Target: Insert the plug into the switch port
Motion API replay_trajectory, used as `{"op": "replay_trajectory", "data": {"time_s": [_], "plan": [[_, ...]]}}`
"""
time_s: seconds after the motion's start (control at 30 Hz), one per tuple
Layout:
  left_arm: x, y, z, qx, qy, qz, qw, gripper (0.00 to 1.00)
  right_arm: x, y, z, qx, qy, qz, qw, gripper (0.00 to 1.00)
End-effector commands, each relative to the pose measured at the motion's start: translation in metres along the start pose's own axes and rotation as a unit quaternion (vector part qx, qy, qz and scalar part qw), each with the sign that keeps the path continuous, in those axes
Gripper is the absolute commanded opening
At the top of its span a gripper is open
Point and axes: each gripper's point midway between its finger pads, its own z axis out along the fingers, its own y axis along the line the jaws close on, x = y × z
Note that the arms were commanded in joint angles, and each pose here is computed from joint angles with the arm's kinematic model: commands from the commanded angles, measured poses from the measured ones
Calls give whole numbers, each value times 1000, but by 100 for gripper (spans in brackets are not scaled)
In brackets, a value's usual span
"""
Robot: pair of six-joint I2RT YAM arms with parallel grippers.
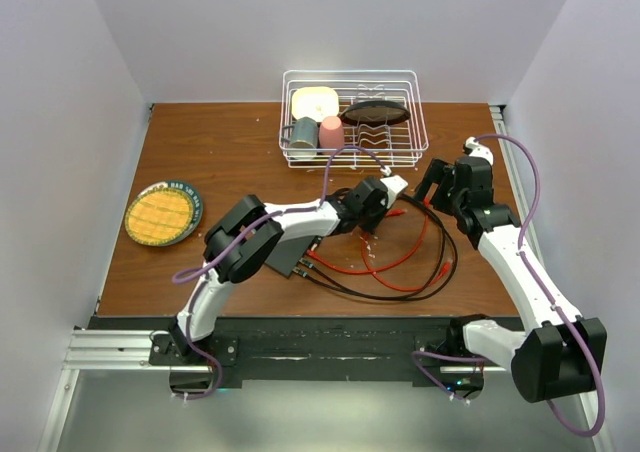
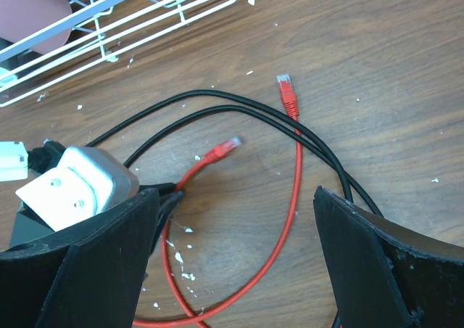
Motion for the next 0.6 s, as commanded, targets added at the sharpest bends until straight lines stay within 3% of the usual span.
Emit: {"op": "replay_trajectory", "data": {"time_s": [0.0, 0.1, 0.33, 0.57], "plan": [[38, -11, 17, 41, 51, 0, 998, 0, -4, 2, -7, -13, -9, -9, 1000, 90], [37, -1, 13, 41, 51, -23, 998, 0, -3, 7, -7, -28, -5, -10, 1000, 90], [-22, 45, -36, 43, -48, -128, 990, 0, 3, 28, 1, -82, 14, -8, 997, 90], [-31, 72, -80, 41, -92, -201, 974, 0, 25, 66, 15, -177, 41, 30, 983, 91]]}}
